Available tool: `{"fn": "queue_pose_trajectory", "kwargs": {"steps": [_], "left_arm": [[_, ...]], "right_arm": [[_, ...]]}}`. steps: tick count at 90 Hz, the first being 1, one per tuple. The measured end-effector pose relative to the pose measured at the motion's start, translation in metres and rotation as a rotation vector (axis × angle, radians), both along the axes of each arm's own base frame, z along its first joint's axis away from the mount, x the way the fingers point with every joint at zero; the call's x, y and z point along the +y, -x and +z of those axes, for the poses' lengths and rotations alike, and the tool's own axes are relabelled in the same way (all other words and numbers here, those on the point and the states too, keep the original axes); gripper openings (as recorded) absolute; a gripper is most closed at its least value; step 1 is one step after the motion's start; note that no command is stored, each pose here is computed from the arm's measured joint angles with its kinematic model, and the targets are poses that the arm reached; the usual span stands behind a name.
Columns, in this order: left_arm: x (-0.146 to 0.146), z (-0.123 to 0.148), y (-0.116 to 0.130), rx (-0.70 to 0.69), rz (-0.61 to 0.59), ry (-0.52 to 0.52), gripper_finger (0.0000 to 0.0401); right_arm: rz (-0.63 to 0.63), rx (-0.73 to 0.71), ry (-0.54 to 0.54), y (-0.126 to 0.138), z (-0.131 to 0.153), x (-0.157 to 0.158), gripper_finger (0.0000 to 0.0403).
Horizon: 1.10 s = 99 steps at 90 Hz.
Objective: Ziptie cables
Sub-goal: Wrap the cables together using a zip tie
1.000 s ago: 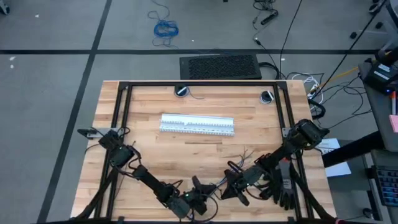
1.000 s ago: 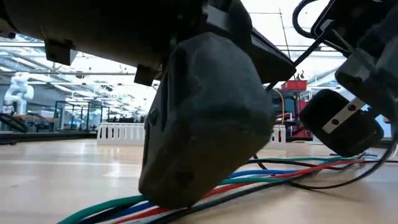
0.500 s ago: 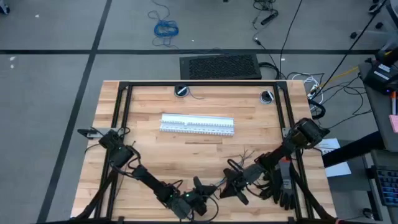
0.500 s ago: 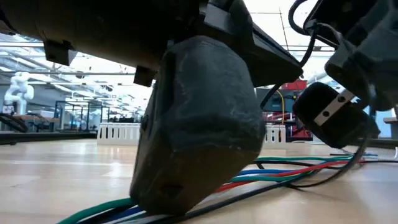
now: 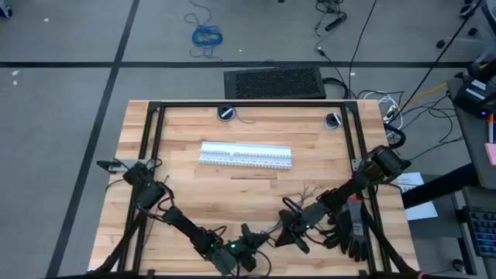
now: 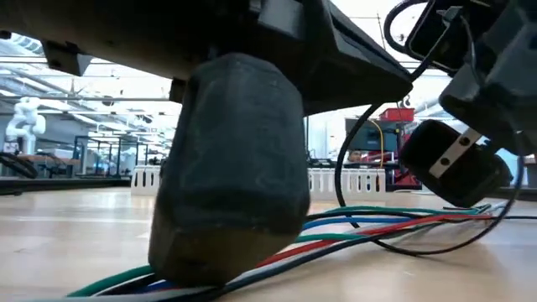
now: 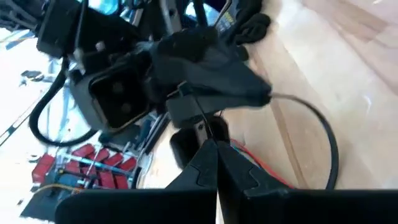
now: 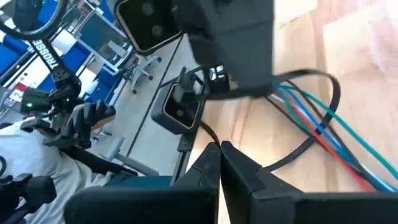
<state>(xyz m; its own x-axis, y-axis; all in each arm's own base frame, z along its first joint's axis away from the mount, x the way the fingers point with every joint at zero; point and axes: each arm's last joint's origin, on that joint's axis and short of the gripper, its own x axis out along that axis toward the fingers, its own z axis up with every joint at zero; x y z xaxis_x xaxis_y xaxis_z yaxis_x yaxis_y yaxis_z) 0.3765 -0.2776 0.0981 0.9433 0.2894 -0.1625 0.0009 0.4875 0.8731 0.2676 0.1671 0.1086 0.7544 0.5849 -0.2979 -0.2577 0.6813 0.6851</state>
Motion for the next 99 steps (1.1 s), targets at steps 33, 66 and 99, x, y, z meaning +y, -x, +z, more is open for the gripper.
{"fn": "queue_pose_trajectory", "kwargs": {"steps": [33, 66, 99], "left_arm": [[0.0022, -0.0039, 0.0001, 0.039, 0.008, -0.026, 0.0], [0.0032, -0.0047, 0.0011, 0.043, 0.051, -0.073, 0.0], [0.0013, -0.0076, 0.0042, 0.068, 0.046, -0.098, 0.0]], "right_arm": [[0.02, -0.025, -0.033, -0.0016, 0.0037, -0.0008, 0.0], [0.031, -0.011, -0.053, 0.0013, 0.0042, 0.004, 0.0], [0.002, -0.061, -0.071, -0.0047, 0.0088, -0.0035, 0.0]]}}
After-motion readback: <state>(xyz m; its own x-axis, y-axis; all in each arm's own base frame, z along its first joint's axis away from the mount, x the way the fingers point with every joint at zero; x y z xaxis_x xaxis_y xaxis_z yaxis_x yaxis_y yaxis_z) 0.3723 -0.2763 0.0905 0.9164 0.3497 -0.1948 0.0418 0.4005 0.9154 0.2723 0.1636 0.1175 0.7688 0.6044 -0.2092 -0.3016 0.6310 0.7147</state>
